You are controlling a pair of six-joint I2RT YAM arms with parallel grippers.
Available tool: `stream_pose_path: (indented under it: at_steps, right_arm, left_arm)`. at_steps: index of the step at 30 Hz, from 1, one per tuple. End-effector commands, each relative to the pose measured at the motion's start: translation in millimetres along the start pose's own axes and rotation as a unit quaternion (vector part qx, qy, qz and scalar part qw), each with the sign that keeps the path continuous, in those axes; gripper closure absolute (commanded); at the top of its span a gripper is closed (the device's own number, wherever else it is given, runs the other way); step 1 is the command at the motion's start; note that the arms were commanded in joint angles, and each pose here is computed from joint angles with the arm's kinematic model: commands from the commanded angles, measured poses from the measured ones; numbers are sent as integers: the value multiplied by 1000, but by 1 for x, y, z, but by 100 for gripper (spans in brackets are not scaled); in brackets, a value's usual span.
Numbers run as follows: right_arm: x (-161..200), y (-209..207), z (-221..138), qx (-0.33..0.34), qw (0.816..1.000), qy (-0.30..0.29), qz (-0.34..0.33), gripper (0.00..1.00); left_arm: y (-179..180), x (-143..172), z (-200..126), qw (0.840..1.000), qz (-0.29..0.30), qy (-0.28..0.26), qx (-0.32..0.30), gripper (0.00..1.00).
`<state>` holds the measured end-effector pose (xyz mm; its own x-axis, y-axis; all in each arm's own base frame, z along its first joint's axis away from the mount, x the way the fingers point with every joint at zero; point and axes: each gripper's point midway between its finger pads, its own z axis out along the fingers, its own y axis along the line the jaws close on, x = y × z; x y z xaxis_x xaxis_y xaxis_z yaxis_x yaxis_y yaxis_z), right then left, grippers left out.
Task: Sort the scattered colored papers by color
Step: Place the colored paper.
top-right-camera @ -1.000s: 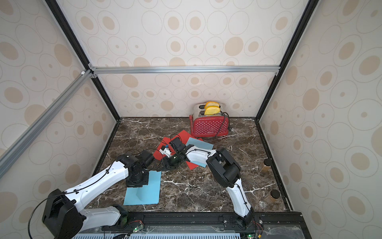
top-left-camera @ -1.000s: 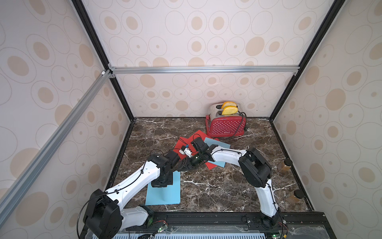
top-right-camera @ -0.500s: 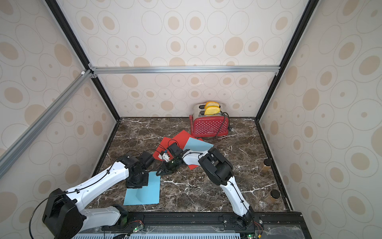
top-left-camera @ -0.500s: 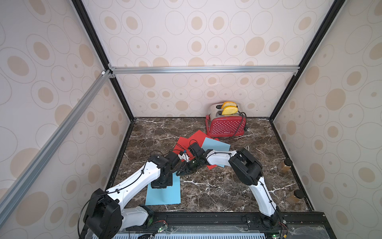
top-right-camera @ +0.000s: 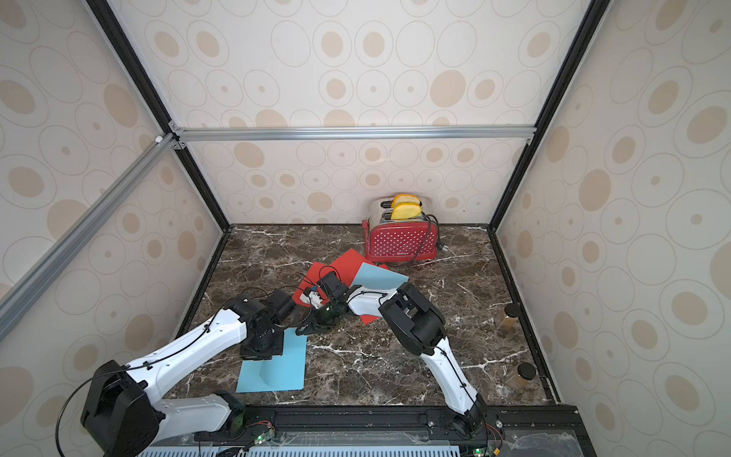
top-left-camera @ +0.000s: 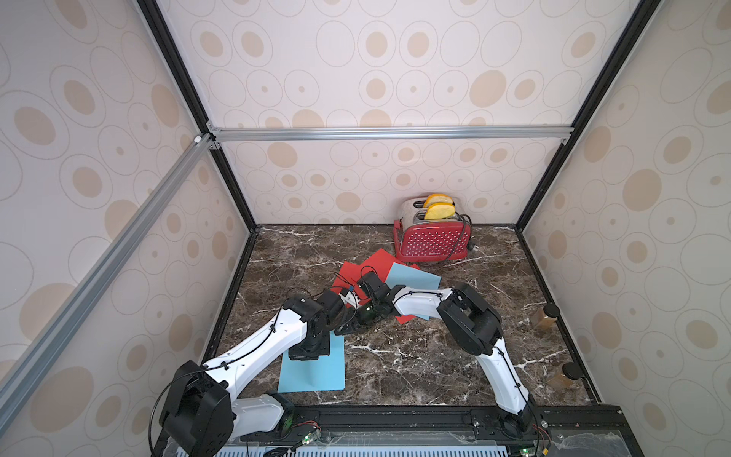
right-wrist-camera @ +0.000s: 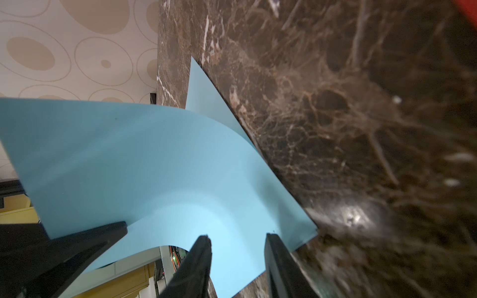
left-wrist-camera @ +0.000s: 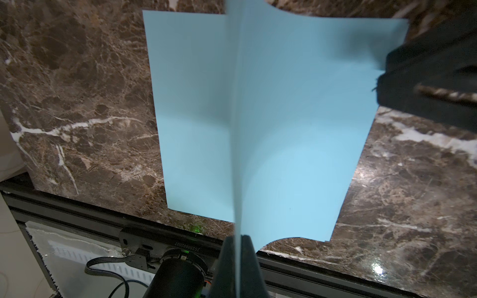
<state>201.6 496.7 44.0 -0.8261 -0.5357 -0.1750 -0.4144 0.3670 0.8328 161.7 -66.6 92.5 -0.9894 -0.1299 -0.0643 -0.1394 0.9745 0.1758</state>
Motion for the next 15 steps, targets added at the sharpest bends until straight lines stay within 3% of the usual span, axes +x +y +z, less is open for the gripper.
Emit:
stream_pose_path:
  at_steps: [1,15]
  right_arm:
    - [4,-3,11,4,1000,14,-1,60]
    - [15,-14,14,14,999,26,14,59]
  left_arm:
    - [9,4,-2,1000,-10,2,-14,100]
    - [11,3,-1,1000,-14,4,-23,100]
